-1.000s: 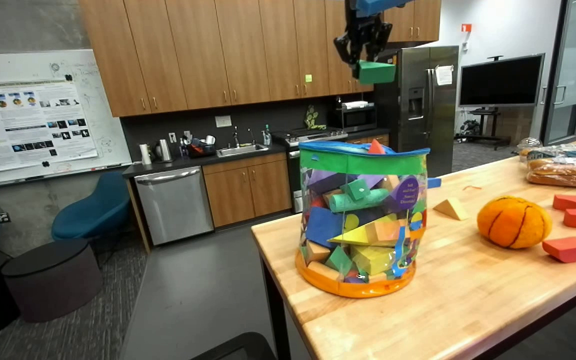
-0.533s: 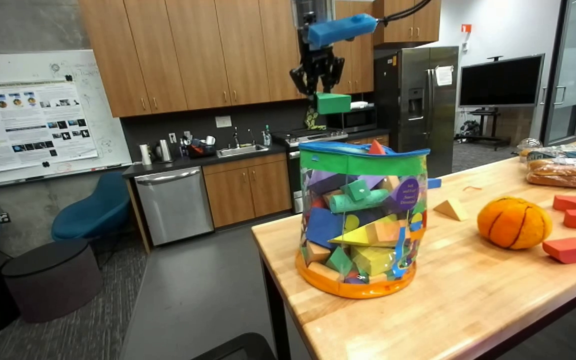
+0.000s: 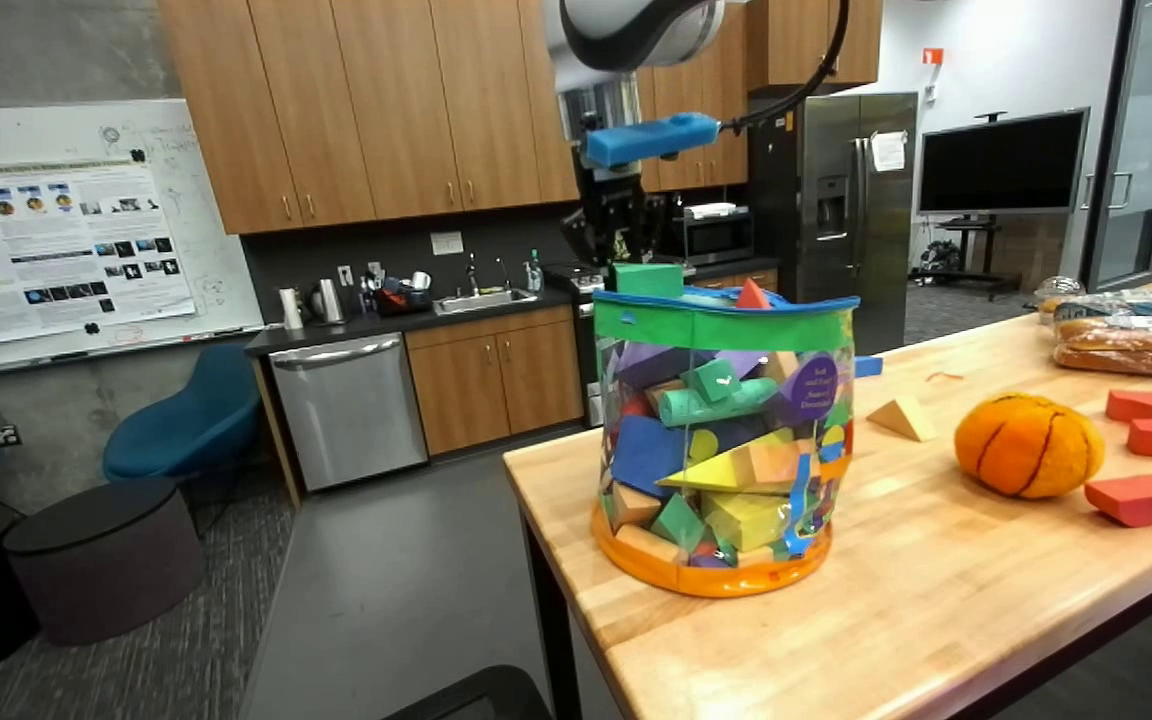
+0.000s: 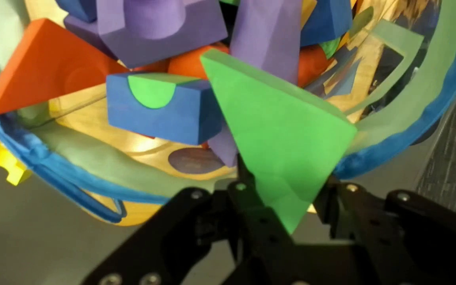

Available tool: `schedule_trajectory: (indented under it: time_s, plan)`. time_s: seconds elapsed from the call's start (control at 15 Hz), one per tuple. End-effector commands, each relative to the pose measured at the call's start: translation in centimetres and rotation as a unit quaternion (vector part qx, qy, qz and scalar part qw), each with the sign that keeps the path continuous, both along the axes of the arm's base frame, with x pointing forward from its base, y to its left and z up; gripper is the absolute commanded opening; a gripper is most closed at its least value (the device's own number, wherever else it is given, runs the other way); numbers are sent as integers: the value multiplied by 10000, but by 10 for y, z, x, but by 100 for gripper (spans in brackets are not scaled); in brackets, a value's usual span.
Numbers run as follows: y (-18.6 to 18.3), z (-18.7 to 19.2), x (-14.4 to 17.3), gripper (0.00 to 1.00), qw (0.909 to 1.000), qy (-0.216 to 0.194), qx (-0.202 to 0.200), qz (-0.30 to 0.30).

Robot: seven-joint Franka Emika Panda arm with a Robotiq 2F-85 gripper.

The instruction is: Pick up the light green block on the table and put it inside the blocks bag

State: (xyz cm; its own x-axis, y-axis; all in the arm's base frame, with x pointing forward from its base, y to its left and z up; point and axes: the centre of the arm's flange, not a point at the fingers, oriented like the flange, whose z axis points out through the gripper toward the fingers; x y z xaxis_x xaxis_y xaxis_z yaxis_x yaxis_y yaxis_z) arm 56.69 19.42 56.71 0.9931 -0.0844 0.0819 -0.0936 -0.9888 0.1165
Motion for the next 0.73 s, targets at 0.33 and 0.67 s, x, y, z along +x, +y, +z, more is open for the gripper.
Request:
schedule_trajectory:
  time_s: [0.33, 0.67]
  plan:
    - [-9, -16, 5, 62, 9995, 203, 162, -157]
    - [-8, -15, 5, 63, 9996, 199, 162, -142]
